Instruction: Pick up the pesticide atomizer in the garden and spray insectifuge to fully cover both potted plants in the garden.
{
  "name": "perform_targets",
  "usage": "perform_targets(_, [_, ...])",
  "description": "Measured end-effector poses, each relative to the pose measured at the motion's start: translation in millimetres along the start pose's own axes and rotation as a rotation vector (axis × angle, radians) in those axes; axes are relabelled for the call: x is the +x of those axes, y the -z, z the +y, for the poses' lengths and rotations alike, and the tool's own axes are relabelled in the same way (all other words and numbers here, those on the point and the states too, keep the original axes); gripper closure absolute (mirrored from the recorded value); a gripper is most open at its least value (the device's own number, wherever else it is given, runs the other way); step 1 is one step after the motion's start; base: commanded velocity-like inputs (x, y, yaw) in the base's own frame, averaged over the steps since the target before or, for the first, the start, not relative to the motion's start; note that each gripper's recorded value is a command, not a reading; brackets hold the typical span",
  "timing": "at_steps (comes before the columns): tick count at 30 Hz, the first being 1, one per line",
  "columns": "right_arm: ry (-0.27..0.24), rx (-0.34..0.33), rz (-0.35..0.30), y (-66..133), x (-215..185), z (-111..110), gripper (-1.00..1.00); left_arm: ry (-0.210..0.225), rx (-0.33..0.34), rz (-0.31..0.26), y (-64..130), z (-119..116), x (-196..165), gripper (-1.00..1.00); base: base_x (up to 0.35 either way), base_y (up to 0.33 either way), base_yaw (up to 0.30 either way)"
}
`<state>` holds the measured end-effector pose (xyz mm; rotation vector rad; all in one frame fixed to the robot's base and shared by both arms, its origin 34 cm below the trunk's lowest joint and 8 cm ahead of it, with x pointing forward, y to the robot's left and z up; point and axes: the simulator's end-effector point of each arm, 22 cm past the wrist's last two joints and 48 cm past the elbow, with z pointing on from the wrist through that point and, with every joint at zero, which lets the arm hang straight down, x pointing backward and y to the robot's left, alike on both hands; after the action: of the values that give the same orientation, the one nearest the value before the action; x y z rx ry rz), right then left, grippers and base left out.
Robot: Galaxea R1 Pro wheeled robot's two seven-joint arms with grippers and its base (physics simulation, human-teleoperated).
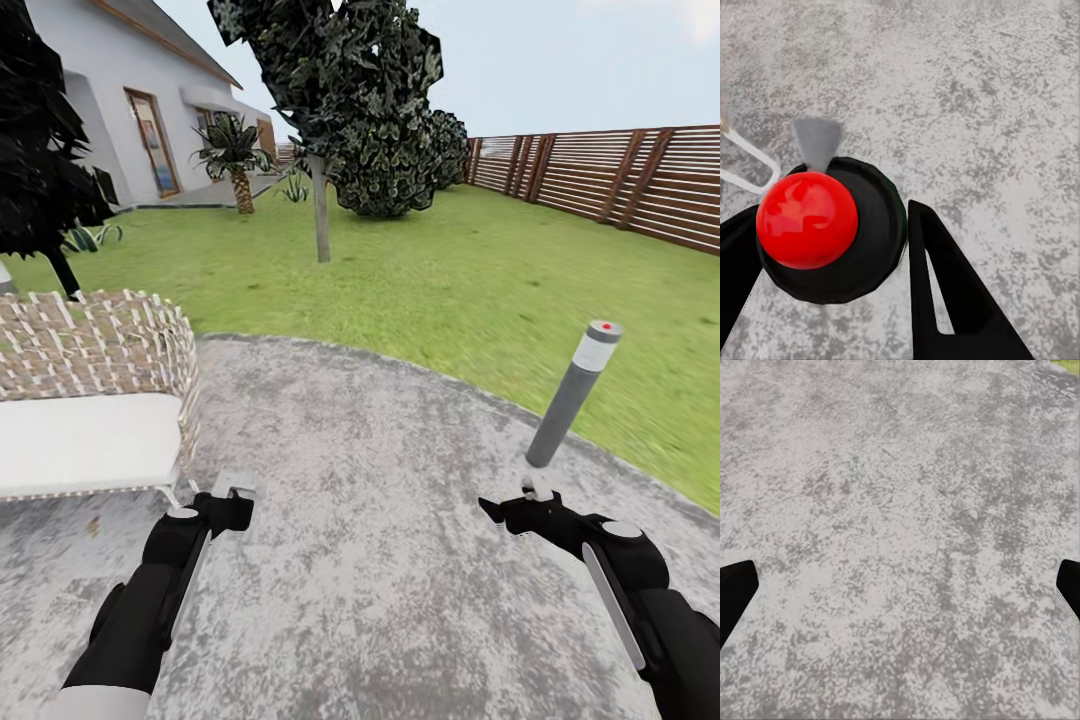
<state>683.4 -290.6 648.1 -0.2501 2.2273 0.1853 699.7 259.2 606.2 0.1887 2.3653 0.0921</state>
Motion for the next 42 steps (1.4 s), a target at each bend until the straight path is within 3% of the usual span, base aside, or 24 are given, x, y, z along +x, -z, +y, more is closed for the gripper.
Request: perform_targets(42, [0.0,-0.001,-0.001,0.2,-0.3,0.3,-1.0,0.0,0.0,0.0,0.0,0.1,0.0,1.0,0.346,0.0,0.013])
